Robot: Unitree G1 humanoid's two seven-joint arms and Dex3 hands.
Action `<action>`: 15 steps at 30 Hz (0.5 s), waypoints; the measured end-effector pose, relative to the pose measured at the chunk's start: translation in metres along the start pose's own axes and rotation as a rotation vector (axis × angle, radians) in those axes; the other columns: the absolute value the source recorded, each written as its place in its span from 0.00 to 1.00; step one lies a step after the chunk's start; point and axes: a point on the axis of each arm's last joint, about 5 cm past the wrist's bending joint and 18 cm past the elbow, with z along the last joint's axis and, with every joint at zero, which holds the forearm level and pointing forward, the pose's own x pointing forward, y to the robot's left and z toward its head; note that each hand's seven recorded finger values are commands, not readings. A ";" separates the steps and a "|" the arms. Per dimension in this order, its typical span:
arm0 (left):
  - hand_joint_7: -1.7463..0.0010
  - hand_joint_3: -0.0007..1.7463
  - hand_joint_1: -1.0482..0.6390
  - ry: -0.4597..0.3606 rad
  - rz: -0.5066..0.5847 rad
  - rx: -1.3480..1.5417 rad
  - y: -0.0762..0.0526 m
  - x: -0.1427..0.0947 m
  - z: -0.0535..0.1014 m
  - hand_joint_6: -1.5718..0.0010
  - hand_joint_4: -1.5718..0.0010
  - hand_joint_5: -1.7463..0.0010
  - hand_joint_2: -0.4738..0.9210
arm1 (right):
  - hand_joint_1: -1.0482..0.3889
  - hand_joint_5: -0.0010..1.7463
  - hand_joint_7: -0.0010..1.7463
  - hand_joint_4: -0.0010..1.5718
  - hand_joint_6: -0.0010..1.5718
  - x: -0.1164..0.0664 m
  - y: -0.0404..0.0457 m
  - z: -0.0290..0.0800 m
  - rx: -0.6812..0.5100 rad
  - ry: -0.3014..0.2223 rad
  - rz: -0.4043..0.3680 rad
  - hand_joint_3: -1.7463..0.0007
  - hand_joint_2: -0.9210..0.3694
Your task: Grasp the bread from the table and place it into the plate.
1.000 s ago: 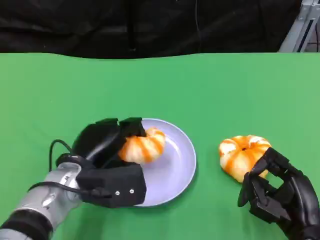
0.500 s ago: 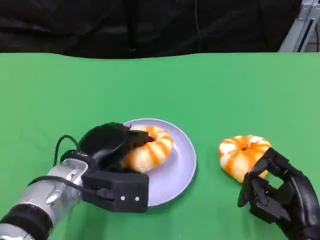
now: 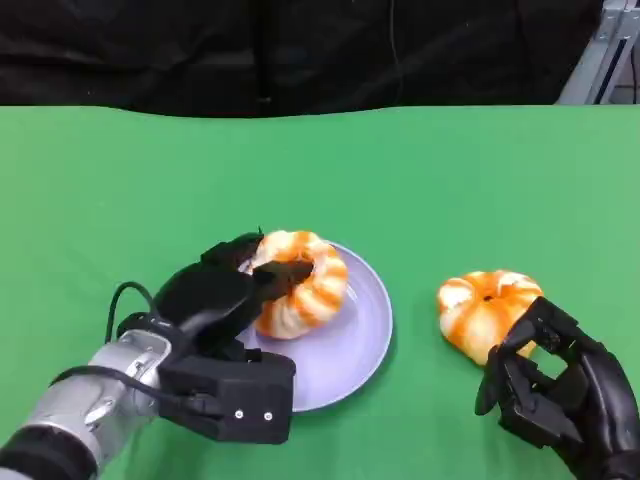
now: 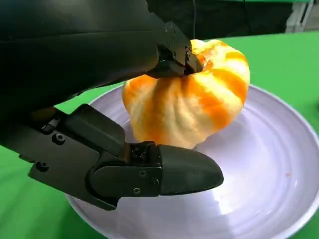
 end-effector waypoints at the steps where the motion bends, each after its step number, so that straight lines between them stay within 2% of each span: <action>1: 0.98 0.28 0.08 -0.002 0.017 -0.030 0.000 -0.001 0.000 0.72 0.81 0.95 1.00 | 0.63 1.00 0.97 0.54 0.40 0.000 0.0000 0.000 0.000 0.000 0.000 0.38 0.26; 6: 0.97 0.24 0.09 -0.017 0.075 -0.107 0.004 -0.003 0.000 0.65 0.70 0.94 1.00 | 0.63 1.00 0.97 0.54 0.40 0.000 -0.0001 0.000 -0.002 -0.001 -0.001 0.38 0.26; 9: 0.98 0.24 0.06 -0.025 0.088 -0.142 0.007 -0.004 -0.001 0.65 0.73 0.97 1.00 | 0.63 1.00 0.97 0.54 0.40 0.000 -0.0004 -0.001 -0.004 -0.007 0.002 0.37 0.26; 11: 0.99 0.25 0.02 -0.025 0.083 -0.153 0.007 -0.004 -0.001 0.65 0.81 0.99 1.00 | 0.63 1.00 0.97 0.54 0.40 0.000 -0.0006 -0.001 -0.004 -0.009 0.004 0.38 0.26; 15: 0.99 0.28 0.00 -0.026 0.071 -0.184 0.008 -0.007 -0.001 0.65 0.85 1.00 1.00 | 0.63 1.00 0.97 0.54 0.40 0.000 -0.0011 -0.001 0.000 -0.009 0.007 0.38 0.26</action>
